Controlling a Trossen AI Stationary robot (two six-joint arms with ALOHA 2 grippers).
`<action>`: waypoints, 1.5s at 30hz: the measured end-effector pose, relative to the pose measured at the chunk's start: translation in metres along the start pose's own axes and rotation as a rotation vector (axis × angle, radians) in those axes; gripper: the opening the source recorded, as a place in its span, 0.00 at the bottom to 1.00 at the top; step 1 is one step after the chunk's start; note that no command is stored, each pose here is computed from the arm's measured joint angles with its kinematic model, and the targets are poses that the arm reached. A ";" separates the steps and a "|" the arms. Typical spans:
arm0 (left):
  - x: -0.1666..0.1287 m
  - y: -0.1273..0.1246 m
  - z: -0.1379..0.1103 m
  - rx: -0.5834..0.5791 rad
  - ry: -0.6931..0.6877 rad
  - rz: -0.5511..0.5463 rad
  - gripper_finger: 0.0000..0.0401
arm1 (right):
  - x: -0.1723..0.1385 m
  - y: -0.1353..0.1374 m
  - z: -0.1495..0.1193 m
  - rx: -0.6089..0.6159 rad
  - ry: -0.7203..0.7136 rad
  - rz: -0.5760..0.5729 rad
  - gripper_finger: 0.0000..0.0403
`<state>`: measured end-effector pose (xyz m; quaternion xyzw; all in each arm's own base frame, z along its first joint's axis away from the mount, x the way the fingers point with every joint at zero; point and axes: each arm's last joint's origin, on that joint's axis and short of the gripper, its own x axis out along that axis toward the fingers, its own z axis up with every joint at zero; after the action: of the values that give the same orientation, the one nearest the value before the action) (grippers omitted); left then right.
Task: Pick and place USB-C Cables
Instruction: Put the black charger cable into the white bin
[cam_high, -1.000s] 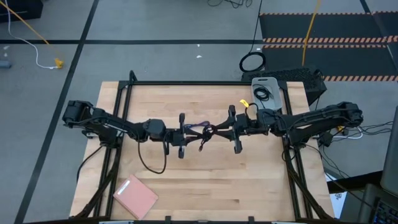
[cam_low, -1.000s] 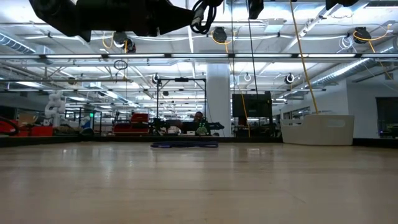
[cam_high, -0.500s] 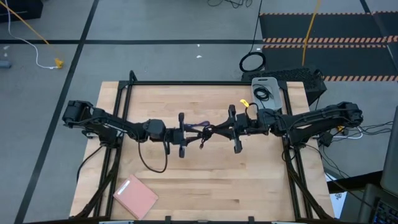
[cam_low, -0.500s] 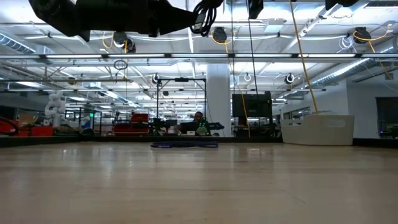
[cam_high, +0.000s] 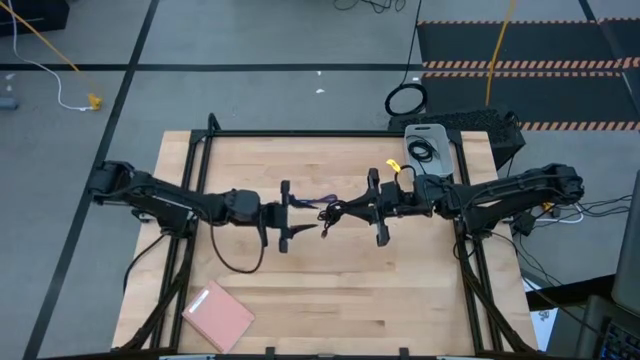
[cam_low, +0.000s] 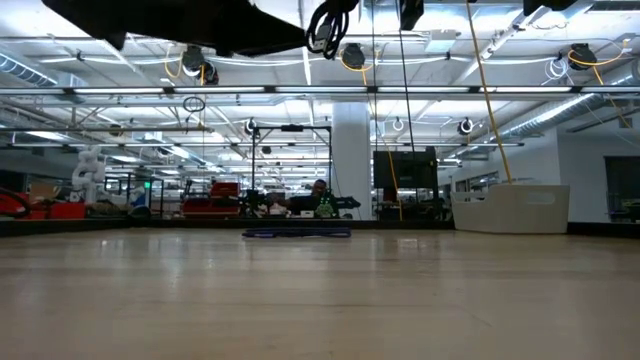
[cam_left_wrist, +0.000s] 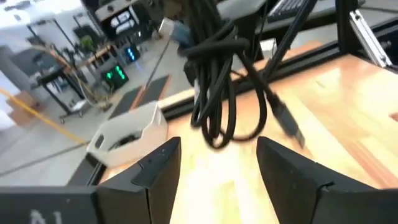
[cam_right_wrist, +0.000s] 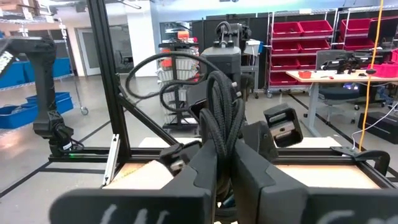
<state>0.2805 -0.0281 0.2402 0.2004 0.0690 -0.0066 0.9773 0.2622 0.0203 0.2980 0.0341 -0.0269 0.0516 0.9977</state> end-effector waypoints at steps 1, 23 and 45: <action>-0.004 0.001 0.001 -0.004 0.017 0.001 0.53 | 0.000 0.000 0.001 0.001 -0.004 0.000 0.04; -0.082 0.044 0.021 -0.022 0.133 0.105 0.53 | -0.053 -0.070 0.077 -0.029 0.273 -0.597 0.04; -0.083 0.068 0.021 0.094 0.092 0.226 0.53 | -0.107 -0.152 0.095 0.246 0.879 -0.921 0.04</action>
<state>0.2040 0.0245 0.2973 0.2528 0.0905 0.1096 0.9570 0.1672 -0.1476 0.3765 0.1320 0.4074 -0.3699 0.8245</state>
